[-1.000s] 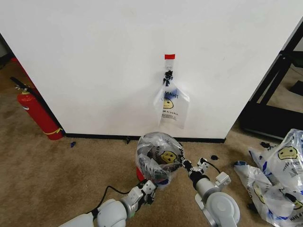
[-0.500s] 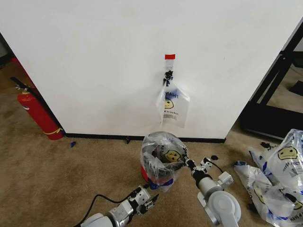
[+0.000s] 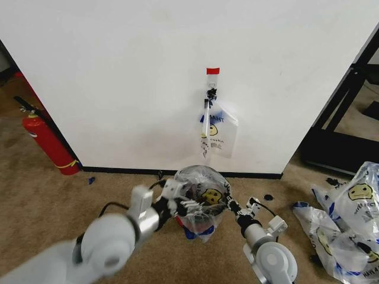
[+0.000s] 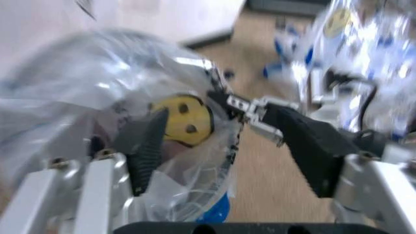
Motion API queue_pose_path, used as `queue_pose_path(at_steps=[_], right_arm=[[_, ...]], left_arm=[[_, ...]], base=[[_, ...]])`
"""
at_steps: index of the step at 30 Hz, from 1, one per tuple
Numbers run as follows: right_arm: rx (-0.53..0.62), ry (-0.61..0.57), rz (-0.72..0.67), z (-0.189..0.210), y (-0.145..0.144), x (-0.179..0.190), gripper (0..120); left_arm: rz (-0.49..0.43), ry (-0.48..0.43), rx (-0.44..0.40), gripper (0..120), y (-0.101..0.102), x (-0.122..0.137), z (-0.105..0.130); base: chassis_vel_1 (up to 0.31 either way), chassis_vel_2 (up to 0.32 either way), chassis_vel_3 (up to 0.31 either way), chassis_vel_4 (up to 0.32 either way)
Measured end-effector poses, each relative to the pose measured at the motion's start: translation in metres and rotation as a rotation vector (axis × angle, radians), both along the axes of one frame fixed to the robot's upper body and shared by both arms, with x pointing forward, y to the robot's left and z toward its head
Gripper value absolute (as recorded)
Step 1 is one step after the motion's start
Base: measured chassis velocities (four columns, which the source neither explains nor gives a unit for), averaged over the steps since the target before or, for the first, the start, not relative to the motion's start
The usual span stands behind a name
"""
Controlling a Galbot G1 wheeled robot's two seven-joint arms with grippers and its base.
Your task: Pick up the garbage bag from the wall and place it over the trash bin.
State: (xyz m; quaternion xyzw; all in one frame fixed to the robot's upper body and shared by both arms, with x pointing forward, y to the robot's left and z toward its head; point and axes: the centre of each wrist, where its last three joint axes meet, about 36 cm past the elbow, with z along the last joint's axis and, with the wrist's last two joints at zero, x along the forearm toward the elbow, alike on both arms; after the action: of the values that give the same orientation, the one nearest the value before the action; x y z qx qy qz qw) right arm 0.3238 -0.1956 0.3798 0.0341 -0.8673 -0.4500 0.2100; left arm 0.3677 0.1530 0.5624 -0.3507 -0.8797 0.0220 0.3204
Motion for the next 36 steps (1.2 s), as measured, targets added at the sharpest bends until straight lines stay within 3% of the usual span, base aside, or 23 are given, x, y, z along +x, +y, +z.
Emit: queue_pose_path(at_steps=[1, 2, 3, 6, 12, 18, 32, 36], right_arm=[[-0.006, -0.007, 0.003, 0.001, 0.001, -0.001, 0], [-0.006, -0.007, 0.003, 0.001, 0.001, -0.001, 0], [-0.028, -0.025, 0.013, 0.002, 0.006, -0.003, 0], [-0.042, -0.036, 0.025, 0.002, 0.011, -0.005, 0], [-0.043, -0.044, 0.023, 0.002, 0.012, -0.005, 0], [-0.046, -0.046, 0.023, 0.002, 0.009, -0.005, 0], [-0.042, -0.057, 0.038, 0.007, 0.012, -0.005, 0], [-0.043, -0.06, 0.05, 0.009, 0.014, -0.007, 0]], left_arm=[[-0.002, 0.02, 0.045, 60, -0.009, 0.017, -0.003], [-0.002, 0.02, 0.045, 60, -0.009, 0.017, -0.003], [0.014, 0.031, 0.143, 52, -0.023, 0.047, -0.01], [0.037, 0.019, 0.218, 38, -0.035, 0.073, -0.015], [0.082, 0.001, 0.317, 19, -0.037, 0.1, -0.034], [0.081, 0.018, 0.357, 0, -0.033, 0.103, -0.054], [0.036, 0.093, 0.427, 0, -0.055, 0.101, -0.11], [0.035, 0.091, 0.464, 0, -0.061, 0.113, -0.123]], base=[[0.0, 0.0, 0.0, 0.0], [0.0, 0.0, 0.0, 0.0], [0.0, 0.0, 0.0, 0.0], [0.0, 0.0, 0.0, 0.0], [0.0, 0.0, 0.0, 0.0], [0.0, 0.0, 0.0, 0.0], [0.0, 0.0, 0.0, 0.0], [0.0, 0.0, 0.0, 0.0]])
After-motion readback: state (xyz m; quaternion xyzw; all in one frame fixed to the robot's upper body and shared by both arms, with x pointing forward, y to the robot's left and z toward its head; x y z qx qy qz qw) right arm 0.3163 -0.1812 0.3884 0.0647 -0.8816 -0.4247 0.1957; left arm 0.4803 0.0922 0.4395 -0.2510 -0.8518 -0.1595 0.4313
